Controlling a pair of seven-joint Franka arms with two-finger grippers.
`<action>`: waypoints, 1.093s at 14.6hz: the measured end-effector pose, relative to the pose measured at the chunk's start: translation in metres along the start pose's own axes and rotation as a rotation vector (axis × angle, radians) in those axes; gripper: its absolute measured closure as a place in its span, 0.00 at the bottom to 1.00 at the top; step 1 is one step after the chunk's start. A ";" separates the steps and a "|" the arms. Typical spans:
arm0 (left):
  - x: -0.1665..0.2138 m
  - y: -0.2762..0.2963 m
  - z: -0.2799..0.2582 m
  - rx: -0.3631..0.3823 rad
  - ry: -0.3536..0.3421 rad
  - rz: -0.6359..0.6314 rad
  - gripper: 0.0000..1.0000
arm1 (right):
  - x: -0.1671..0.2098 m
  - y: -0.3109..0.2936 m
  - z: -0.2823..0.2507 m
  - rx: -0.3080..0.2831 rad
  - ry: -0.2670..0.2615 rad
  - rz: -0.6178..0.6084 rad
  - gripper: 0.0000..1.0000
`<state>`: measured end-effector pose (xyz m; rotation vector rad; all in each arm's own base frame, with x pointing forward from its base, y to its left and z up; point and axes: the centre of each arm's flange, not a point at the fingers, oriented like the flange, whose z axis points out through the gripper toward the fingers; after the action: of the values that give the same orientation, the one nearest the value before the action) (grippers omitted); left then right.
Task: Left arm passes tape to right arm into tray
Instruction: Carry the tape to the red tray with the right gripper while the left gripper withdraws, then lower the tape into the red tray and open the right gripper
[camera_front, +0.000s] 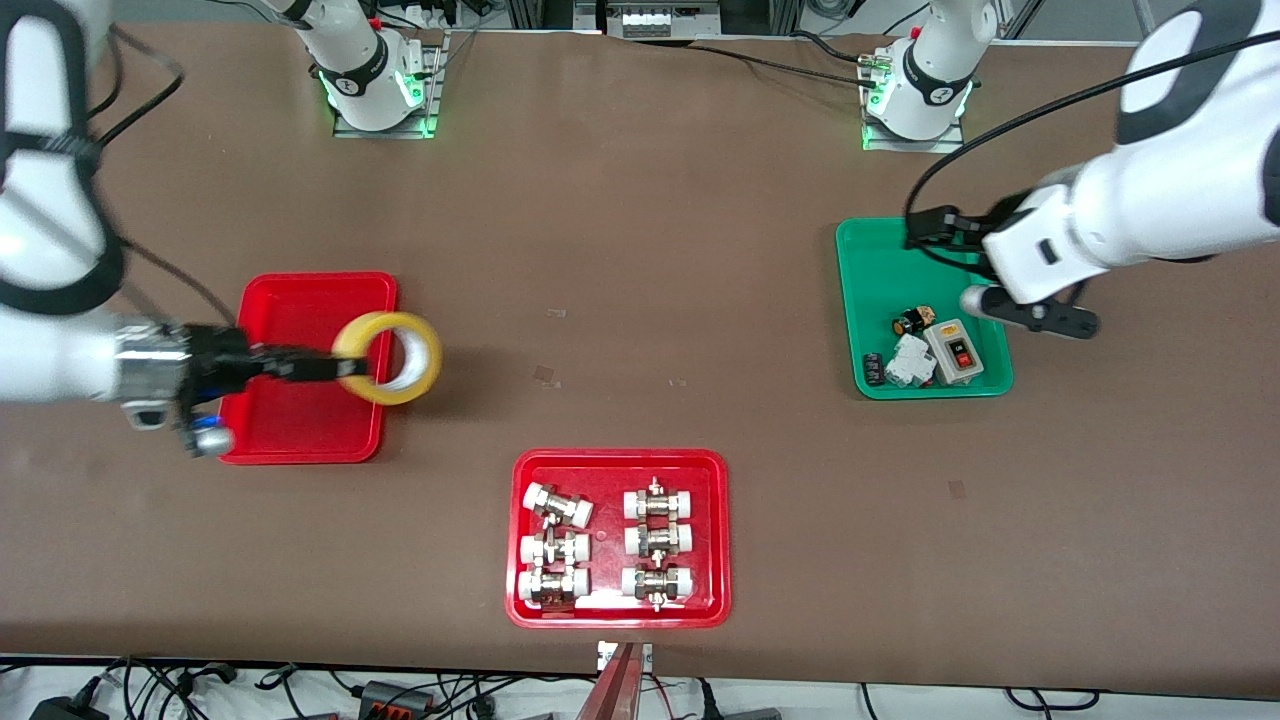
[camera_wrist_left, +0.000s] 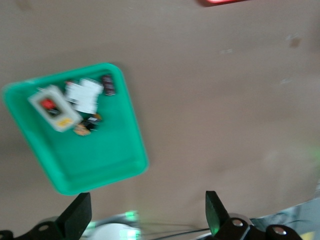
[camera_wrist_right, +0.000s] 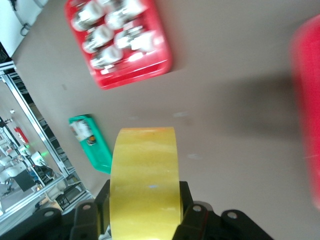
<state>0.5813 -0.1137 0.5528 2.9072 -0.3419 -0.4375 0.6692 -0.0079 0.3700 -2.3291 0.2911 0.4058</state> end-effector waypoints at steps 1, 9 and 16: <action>-0.005 -0.016 -0.007 0.045 0.008 0.053 0.00 | 0.010 0.047 -0.010 0.004 -0.012 -0.018 0.45; -0.052 -0.046 -0.065 0.239 0.100 0.125 0.00 | 0.031 0.197 0.007 0.066 -0.093 -0.097 0.45; -0.069 -0.036 -0.075 0.232 0.177 -0.081 0.00 | 0.040 0.228 0.029 0.084 -0.106 -0.124 0.37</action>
<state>0.5479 -0.0508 0.6338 3.1646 -0.2640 -0.1584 0.6260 -0.1508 0.1903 -2.2210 0.1098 0.4453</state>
